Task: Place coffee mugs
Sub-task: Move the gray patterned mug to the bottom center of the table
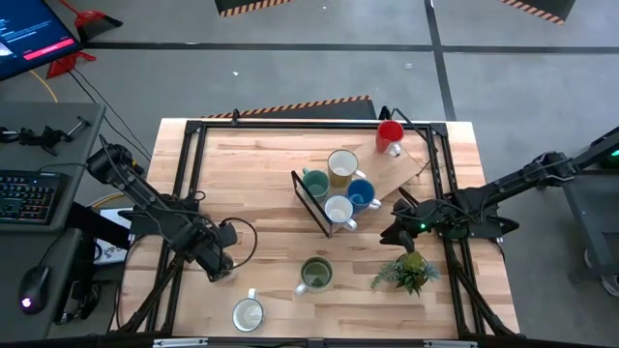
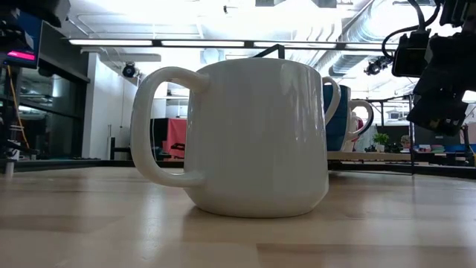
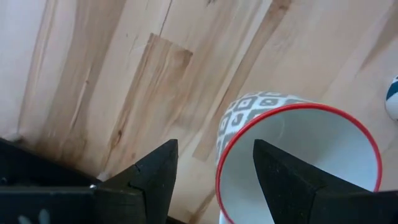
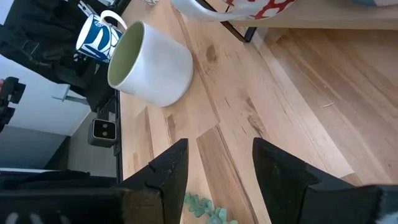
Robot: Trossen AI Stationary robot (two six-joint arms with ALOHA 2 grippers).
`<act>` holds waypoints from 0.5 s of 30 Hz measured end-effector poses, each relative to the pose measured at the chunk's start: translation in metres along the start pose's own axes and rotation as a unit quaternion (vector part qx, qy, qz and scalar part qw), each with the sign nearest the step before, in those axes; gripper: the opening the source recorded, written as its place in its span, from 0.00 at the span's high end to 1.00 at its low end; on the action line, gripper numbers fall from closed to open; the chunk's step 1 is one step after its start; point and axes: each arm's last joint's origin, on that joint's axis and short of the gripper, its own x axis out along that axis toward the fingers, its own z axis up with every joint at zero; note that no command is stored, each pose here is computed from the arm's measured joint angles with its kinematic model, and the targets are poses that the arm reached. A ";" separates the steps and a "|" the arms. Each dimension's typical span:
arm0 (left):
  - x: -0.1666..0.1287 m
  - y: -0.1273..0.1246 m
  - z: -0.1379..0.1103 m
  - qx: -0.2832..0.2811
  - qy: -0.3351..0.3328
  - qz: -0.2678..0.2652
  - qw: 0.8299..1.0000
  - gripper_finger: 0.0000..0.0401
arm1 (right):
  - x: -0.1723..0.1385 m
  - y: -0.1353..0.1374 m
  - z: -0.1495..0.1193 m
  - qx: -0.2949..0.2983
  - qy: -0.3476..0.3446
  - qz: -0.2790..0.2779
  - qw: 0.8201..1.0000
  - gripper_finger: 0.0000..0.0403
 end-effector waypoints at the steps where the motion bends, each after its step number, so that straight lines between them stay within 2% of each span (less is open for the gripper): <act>1: 0.001 0.000 0.000 0.002 0.000 -0.001 1.000 0.50 | 0.000 0.000 0.000 0.000 0.000 0.000 1.000 0.60; 15: 0.020 0.004 -0.004 0.007 0.000 0.007 1.000 0.50 | 0.000 0.000 0.000 0.000 0.000 -0.001 1.000 0.60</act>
